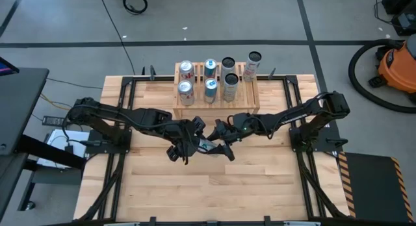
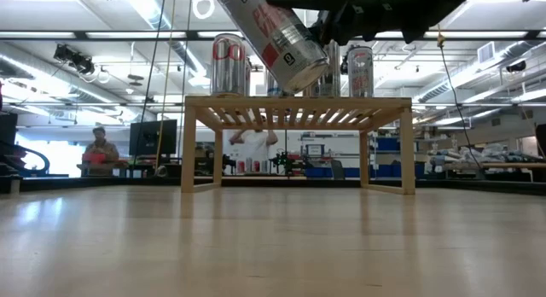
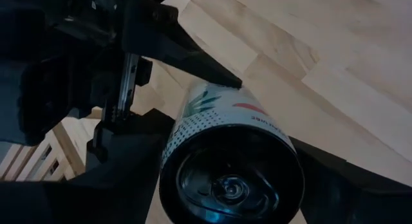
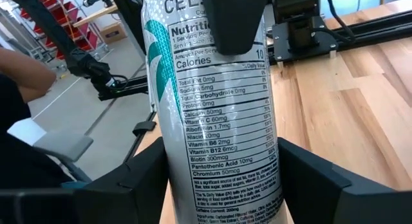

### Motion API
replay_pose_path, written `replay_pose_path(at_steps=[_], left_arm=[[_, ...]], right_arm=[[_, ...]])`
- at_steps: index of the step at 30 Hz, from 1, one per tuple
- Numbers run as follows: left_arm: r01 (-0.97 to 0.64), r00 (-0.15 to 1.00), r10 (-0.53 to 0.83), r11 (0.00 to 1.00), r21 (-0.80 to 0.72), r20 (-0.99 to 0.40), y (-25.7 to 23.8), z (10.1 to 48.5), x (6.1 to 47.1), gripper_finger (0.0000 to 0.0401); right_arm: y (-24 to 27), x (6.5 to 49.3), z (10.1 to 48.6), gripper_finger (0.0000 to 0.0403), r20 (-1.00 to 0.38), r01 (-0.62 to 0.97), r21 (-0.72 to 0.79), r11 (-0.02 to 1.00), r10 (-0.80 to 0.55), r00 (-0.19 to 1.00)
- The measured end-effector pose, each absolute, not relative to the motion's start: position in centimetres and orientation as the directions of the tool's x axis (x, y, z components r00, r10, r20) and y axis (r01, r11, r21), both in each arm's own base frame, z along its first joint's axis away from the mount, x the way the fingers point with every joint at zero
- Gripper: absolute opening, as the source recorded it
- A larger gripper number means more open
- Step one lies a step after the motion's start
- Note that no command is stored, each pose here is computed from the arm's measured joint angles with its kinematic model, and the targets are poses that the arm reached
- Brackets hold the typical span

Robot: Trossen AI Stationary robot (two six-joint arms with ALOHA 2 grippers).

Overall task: Place canned beverage on shelf
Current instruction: Put the white-pink soda can aligned with the other white-pink soda can on the shelf

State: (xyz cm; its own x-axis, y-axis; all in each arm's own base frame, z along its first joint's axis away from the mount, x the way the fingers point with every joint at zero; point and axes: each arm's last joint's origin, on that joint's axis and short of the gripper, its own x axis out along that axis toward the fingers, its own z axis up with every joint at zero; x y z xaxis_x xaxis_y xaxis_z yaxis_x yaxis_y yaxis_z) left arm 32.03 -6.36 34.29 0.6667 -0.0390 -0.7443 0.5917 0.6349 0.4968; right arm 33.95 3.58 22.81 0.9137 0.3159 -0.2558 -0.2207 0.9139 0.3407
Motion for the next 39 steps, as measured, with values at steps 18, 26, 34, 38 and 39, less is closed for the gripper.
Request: replay_pose_path(at_steps=[18, 26, 34, 38, 39], left_arm=[[0.477, 0.712, 0.09, 0.665, 0.574, -0.696, -5.8, 35.5, 31.3, 0.0314], [0.42, 0.714, 0.113, 0.721, 0.552, -0.691, -5.5, 36.5, 29.9, 0.0314], [0.441, 0.59, 0.124, 0.779, 0.447, -0.798, -4.8, 35.6, 28.7, 0.0314], [0.411, 0.573, 0.113, 0.818, 0.404, -0.812, -4.2, 35.5, 28.5, 0.0314], [0.399, 0.57, 0.115, 0.827, 0.397, -0.813, -4.0, 35.5, 28.5, 0.0314]], right_arm=[[4.5, 32.1, 25.0, 0.0252, -0.276, -0.104, 0.28, 0.954, 0.183, 0.943], [4.6, 29.8, 26.8, 0.0252, -0.327, 0.037, 0.149, 0.988, 0.014, 0.945], [3.7, 25.3, 31.0, 0.0252, -0.246, 0.244, -0.038, 0.969, -0.246, 0.938], [2.8, 22.9, 33.1, 0.0256, -0.173, 0.325, -0.091, 0.941, -0.336, 0.926], [2.5, 22.3, 33.6, 0.0256, -0.151, 0.349, -0.094, 0.933, -0.359, 0.921]])
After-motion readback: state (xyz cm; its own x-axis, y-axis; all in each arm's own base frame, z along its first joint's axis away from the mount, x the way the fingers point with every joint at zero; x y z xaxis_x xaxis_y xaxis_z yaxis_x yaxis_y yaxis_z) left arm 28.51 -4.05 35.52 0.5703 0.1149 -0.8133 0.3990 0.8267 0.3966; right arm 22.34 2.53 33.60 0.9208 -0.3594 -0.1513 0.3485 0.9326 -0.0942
